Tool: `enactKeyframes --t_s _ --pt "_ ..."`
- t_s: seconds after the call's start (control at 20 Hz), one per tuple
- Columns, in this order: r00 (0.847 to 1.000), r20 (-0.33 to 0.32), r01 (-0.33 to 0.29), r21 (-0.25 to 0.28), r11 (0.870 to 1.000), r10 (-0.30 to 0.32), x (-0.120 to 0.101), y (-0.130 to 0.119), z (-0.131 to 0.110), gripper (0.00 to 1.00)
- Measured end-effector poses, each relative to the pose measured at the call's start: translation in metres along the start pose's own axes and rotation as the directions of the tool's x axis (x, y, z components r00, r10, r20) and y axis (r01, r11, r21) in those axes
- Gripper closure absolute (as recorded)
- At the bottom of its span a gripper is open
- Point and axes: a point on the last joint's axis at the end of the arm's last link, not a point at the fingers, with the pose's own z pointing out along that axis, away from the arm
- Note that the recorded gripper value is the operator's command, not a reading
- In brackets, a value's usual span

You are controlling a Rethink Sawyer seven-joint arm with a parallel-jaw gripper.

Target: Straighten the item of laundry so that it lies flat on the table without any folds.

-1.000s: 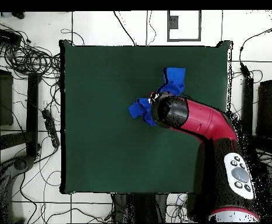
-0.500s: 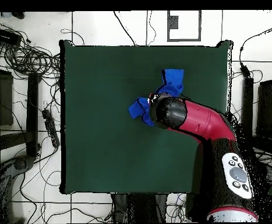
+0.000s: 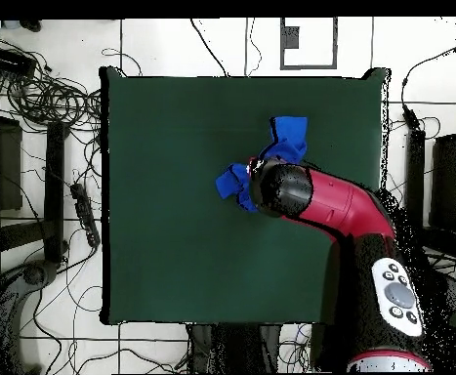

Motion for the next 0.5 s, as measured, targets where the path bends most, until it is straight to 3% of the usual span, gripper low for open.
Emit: enactKeyframes --t_s 0.1,0.15,0.5 --pt "1.0 0.003 0.0 0.0 1.0 0.0 -0.0005 0.0001 -0.0023 1.0" --pt "1.0 0.009 -0.001 0.001 1.0 0.001 -0.0019 -0.0004 -0.0064 0.0" --pt "1.0 0.011 -0.003 0.002 1.0 0.003 -0.0024 -0.0025 -0.0077 0.0"
